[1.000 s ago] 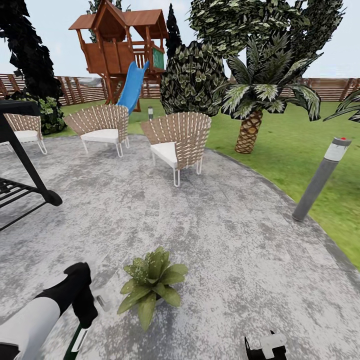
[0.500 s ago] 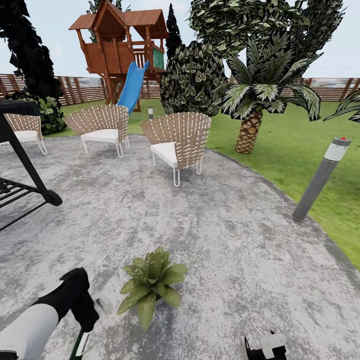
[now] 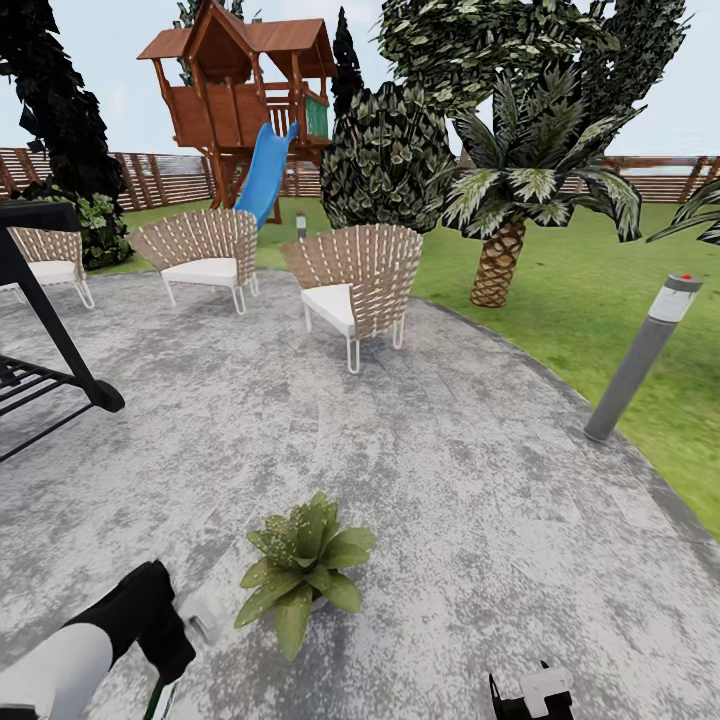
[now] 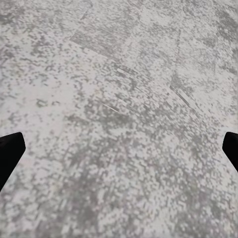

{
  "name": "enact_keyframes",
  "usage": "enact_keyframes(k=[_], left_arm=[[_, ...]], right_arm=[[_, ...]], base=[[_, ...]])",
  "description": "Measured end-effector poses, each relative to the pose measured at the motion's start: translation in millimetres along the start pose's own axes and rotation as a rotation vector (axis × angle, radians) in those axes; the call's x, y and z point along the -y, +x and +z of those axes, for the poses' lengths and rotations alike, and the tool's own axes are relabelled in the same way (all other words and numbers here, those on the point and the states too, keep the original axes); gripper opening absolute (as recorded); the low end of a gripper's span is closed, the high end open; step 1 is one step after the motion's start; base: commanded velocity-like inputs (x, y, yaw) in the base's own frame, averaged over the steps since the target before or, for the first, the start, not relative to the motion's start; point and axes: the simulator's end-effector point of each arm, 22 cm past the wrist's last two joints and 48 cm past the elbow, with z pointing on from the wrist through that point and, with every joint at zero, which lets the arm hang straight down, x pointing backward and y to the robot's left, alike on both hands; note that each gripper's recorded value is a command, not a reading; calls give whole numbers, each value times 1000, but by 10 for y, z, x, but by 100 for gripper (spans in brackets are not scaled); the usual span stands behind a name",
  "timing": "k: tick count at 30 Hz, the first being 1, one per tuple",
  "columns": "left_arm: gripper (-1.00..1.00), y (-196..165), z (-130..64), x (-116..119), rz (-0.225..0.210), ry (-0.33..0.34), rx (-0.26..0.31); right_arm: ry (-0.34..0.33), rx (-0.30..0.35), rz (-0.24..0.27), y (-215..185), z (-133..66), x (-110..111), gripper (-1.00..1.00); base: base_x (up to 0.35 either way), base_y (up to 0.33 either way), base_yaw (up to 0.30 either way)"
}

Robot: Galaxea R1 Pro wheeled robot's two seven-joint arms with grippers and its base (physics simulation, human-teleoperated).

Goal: Pick up the pesticide atomizer in the garden and spray insectifuge to fully cover both potted plants in the garden.

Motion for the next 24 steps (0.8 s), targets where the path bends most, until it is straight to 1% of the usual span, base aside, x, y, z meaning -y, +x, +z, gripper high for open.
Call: enact_keyframes(k=[2,5,7,10,11,12,15,16,18,22,24], left_arm=[[-100,-80,2,2,-1,-1,35],[-100,-189,-14,63,3,10,55],[-100,-347,-32,188,16,33,75],[-100,-453,-37,380,36,85,82],[-100,-447,-18,441,46,99,75],[-100,-417,-1,452,49,103,69],[-100,-299,5,367,40,96,55],[-100,-176,3,266,29,85,38],[-100,-85,-11,178,11,78,31],[-100,-78,-50,115,0,69,37],[-100,-111,-69,115,1,69,41]], right_arm=[[0,0,0,0,0,0,100],[0,0,0,0,0,0,100],[0,0,0,0,0,0,100],[0,0,0,0,0,0,100],[0,0,0,0,0,0,100],[0,0,0,0,0,0,100],[0,0,0,0,0,0,100],[0,0,0,-1,0,-1,100],[0,0,0,0,0,0,100],[1,1,1,-3,1,4,100],[1,1,2,-6,2,-3,100]], base=[[0,0,0],[0,0,0],[0,0,0],[0,0,0],[0,0,0],[0,0,0],[0,0,0],[0,0,0],[0,0,0],[0,0,16],[0,0,149]])
